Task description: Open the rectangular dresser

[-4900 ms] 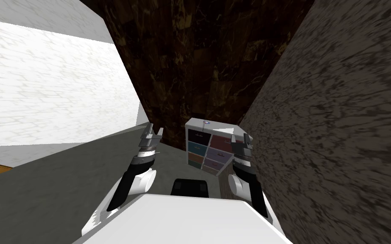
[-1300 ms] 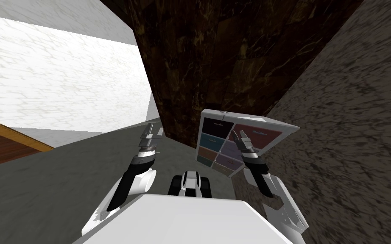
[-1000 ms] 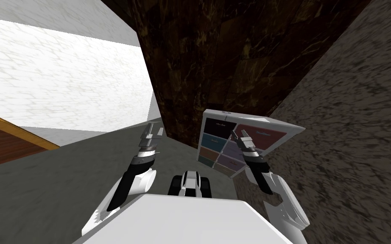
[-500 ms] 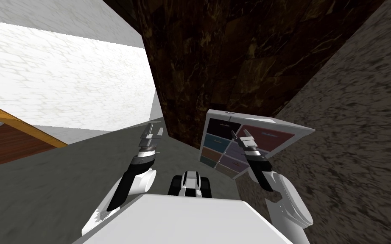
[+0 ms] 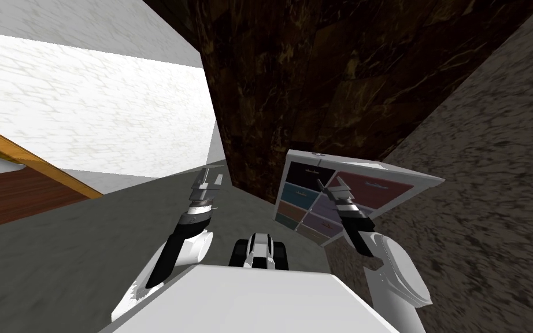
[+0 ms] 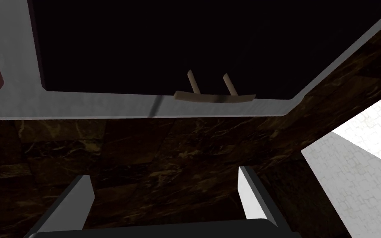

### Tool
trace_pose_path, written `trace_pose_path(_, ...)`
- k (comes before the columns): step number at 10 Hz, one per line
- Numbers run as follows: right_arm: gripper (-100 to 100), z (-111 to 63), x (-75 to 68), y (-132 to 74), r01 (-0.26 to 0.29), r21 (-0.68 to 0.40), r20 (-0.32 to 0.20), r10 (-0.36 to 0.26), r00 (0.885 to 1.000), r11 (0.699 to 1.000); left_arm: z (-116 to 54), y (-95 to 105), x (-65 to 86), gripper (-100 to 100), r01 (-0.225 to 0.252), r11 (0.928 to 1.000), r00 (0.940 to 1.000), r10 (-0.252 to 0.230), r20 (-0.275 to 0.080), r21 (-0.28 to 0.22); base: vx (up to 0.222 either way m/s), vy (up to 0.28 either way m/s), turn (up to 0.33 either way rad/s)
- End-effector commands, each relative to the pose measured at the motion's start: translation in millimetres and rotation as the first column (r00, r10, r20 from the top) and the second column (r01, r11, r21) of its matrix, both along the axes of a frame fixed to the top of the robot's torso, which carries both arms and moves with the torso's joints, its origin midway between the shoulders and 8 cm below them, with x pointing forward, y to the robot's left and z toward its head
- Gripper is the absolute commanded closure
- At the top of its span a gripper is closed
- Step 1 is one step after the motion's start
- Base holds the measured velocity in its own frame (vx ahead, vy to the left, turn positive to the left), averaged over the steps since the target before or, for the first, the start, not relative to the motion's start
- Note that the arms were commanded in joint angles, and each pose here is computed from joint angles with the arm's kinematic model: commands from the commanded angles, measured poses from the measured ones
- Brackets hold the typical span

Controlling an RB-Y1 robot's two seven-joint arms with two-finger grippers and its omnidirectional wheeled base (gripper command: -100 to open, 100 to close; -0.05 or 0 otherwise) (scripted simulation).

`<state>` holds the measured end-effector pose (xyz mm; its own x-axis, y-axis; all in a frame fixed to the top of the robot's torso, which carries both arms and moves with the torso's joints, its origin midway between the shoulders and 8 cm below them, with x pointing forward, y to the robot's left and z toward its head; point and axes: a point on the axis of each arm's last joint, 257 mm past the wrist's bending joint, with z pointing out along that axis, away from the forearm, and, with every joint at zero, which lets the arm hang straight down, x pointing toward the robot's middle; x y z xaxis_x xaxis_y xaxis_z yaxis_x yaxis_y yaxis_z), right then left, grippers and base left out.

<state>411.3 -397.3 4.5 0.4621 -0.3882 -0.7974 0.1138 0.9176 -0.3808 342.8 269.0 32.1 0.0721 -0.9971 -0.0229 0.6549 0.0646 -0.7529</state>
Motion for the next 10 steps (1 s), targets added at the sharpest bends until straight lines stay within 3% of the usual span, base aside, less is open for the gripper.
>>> trace_pose_path(1,-100,-5.0,4.6,-18.1,0.089,-0.104,-0.016,-0.091,0.996,0.991,0.0,0.0,0.0,0,0.0,1.0,1.0,0.0,0.0,0.0,0.009,0.075,0.047)
trace_pose_path(4,-100,-12.7,9.6,-32.1,0.155,-0.2,-0.038,-0.166,0.985,0.967,0.0,0.0,0.0,0,0.0,1.0,1.0,0.0,0.0,0.0,0.001,0.065,0.032)
trace_pose_path(5,-100,-13.7,11.1,-46.1,0.201,-0.249,-0.037,-0.217,0.975,0.947,0.0,0.0,0.0,0,0.0,1.0,1.0,0.0,0.0,0.0,-0.001,0.072,0.046)
trace_pose_path(6,-100,-16.8,12.4,-46.5,0.208,-0.27,-0.045,-0.228,0.973,0.94,0.0,0.0,0.0,0,0.0,1.0,1.0,0.0,0.0,0.0,-0.002,0.058,0.022)
trace_pose_path(7,-100,-17.6,13.4,-60.6,0.25,-0.317,-0.042,-0.277,0.96,0.915,0.0,0.0,0.0,0,0.0,1.0,1.0,0.0,0.0,0.0,-0.01,0.068,0.055)
trace_pose_path(8,-100,-20.8,14.7,-61.3,0.255,-0.338,-0.05,-0.288,0.956,0.906,0.0,0.0,0.0,0,0.0,1.0,1.0,0.0,0.0,0.0,0.0,0.057,0.021)
trace_pose_path(9,-100,-22.4,15.6,-75.6,0.295,-0.389,-0.048,-0.339,0.94,0.872,0.0,0.0,0.0,0,0.0,1.0,1.0,0.0,0.0,0.0,0.016,0.069,0.052)
trace_pose_path(10,-100,-24.5,16.3,-76.1,0.297,-0.403,-0.052,-0.346,0.937,0.866,0.0,0.0,0.0,0,0.0,1.0,1.0,0.0,0.0,0.0,0.012,0.055,0.018)
